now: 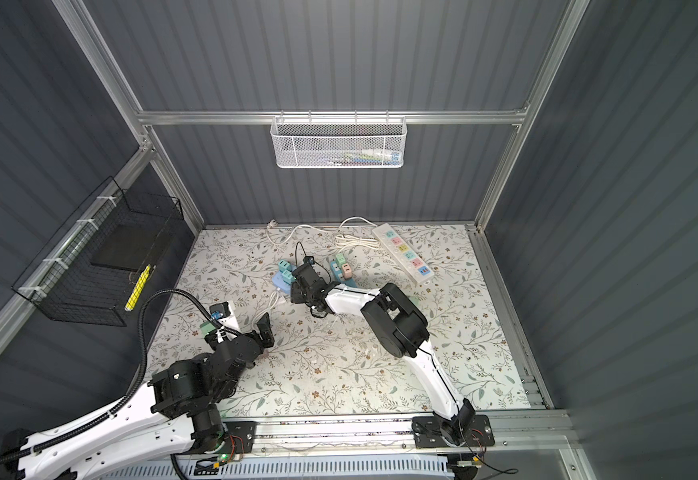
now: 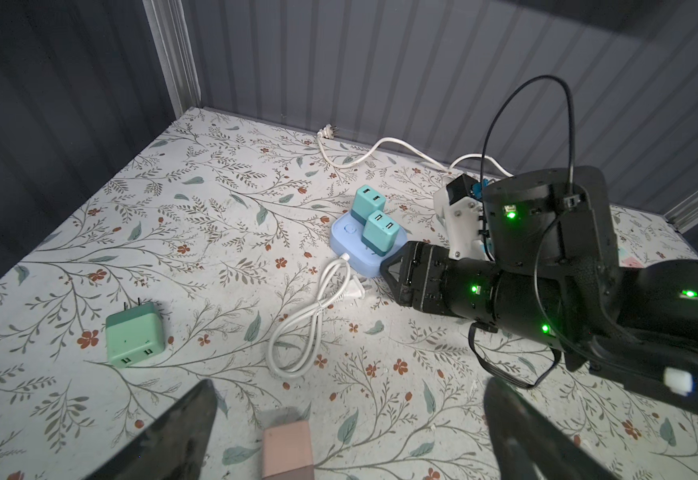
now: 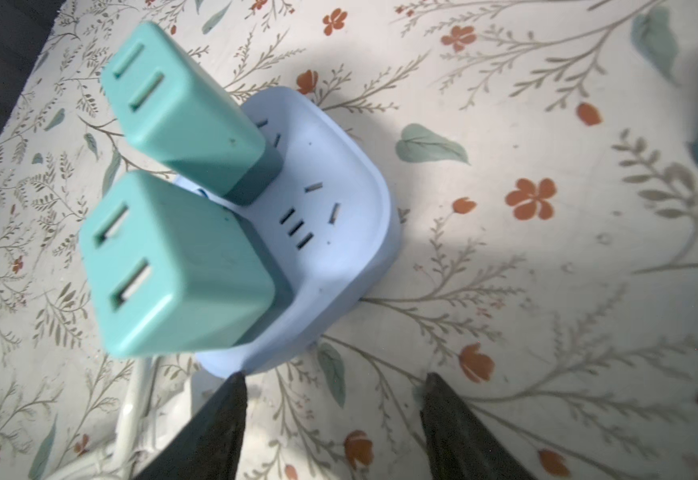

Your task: Insert the plug

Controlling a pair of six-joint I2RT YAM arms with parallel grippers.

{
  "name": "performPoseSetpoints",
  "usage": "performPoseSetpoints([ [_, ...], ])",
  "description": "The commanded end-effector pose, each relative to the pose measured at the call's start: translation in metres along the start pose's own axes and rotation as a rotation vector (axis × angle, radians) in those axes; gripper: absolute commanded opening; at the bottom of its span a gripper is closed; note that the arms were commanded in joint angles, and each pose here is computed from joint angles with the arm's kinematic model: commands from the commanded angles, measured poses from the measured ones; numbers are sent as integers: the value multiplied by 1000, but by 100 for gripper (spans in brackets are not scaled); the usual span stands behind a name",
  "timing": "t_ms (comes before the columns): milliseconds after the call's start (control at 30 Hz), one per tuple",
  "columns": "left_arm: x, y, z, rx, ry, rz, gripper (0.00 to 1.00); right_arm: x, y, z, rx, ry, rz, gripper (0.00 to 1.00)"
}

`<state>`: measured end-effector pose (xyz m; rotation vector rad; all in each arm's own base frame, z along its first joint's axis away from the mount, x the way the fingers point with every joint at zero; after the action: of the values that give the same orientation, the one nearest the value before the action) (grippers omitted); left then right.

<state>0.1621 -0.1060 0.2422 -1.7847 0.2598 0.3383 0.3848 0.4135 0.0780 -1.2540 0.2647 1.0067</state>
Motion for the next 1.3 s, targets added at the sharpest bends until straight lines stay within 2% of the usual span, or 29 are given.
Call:
performPoseSetpoints([
  [0, 5, -4, -1, -2, -15, 25, 99, -22, -7, 11, -5, -43, 11, 68],
  [133, 36, 15, -2, -48, -30, 169, 93, -75, -16, 5, -17, -41, -42, 68],
  [300, 74, 43, -12, -88, -7, 319, 78, -148, -16, -25, -28, 34, -107, 69],
  [400, 99, 60, -19, -118, 12, 413, 64, -181, -19, -66, 0, 120, -119, 70],
  [467, 116, 71, -19, -142, 6, 469, 47, -200, -25, -100, 28, 195, -129, 72],
  [567, 134, 80, -18, -142, -11, 512, 35, -218, -31, -146, 63, 304, -103, 77],
  [700, 153, 88, -10, -134, -46, 555, 26, -225, -48, -206, 121, 408, -57, 87],
  [900, 174, 97, 10, -200, -83, 607, 17, -216, -65, -279, 205, 506, 85, 93],
  [1067, 188, 97, 22, -206, -127, 622, 17, -211, -70, -316, 257, 504, 90, 99],
  [1267, 209, 97, 34, -225, -175, 642, 14, -194, -71, -344, 313, 468, 158, 99],
])
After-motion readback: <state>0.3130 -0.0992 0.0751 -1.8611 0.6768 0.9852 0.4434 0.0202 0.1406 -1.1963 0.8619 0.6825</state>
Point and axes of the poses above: each gripper's point midway between its finger pads, its own x axis out along the fingers, its own z axis along the line the jaws close on, y = z × x, the point moved 6 cm from there along -x, back along the fingers, and after that the axes turned 2 degrees about -x, right-handed, at the moved point
